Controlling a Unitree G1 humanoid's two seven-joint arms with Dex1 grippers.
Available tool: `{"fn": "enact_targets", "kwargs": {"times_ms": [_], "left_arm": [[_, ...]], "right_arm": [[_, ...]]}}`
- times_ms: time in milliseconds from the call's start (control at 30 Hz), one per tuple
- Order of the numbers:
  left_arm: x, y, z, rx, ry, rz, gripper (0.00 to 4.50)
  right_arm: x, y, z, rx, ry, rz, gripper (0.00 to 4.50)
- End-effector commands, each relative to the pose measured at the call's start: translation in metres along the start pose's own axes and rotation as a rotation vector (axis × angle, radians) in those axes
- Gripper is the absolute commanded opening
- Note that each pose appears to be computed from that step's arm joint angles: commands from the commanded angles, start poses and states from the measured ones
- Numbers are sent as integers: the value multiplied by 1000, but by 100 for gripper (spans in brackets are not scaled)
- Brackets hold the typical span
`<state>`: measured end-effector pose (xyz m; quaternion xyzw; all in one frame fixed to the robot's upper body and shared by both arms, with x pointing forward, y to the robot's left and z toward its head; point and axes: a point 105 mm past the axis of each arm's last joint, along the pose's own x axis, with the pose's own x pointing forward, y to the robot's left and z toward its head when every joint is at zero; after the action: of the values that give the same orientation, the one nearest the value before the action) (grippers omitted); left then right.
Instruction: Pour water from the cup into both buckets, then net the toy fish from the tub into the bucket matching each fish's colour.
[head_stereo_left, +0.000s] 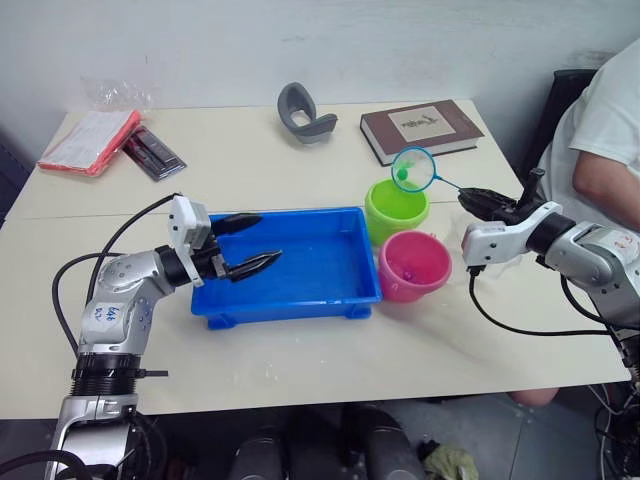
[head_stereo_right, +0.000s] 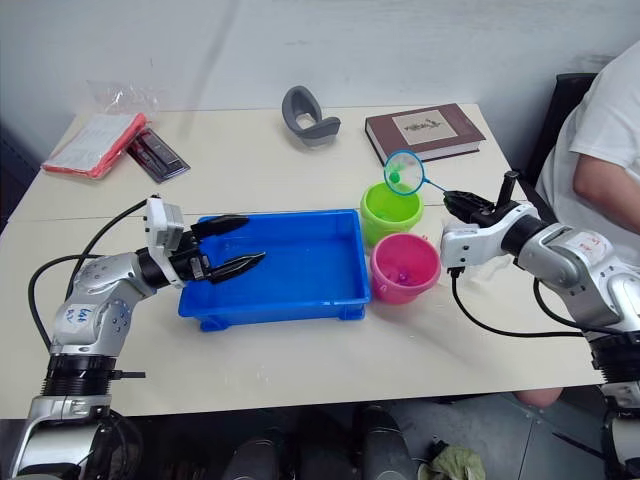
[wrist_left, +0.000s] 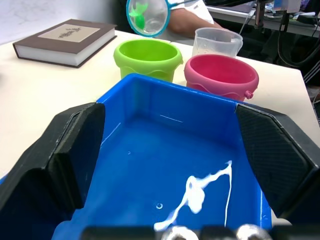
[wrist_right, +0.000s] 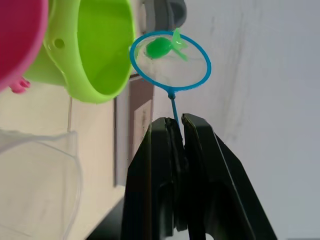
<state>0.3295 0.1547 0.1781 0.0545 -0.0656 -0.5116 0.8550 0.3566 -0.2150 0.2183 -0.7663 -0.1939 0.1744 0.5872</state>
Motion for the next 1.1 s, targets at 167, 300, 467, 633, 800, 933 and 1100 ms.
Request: {"fn": "enact_targets", "kwargs": {"times_ms": [167,300,467,633,800,933,1100], "left_arm": [[4,3,11,42,-43,-1,446],[5,2,12,37,-49,-9,446],[6,2,11,32,-56,-14,446],[5,-2,6,28,-49,-20,446],[-3,5,15,52,-73,-3,446],[-17,0,30,110,-111,-54,446],[-38,-7,48,142,-132,-77,446]], "right_arm": [[-4,10,-2,-143,-18,9,0],[-6,16,-9,-158,-2,26,0],[-4,6,-6,-194,-12,-40,0],[-3,1,-11,-132,17,-96,0],[0,-24,-12,319,-9,-202,0],[-1,-25,6,823,-167,-132,0],[-4,-24,26,1149,-320,-1,0]]}}
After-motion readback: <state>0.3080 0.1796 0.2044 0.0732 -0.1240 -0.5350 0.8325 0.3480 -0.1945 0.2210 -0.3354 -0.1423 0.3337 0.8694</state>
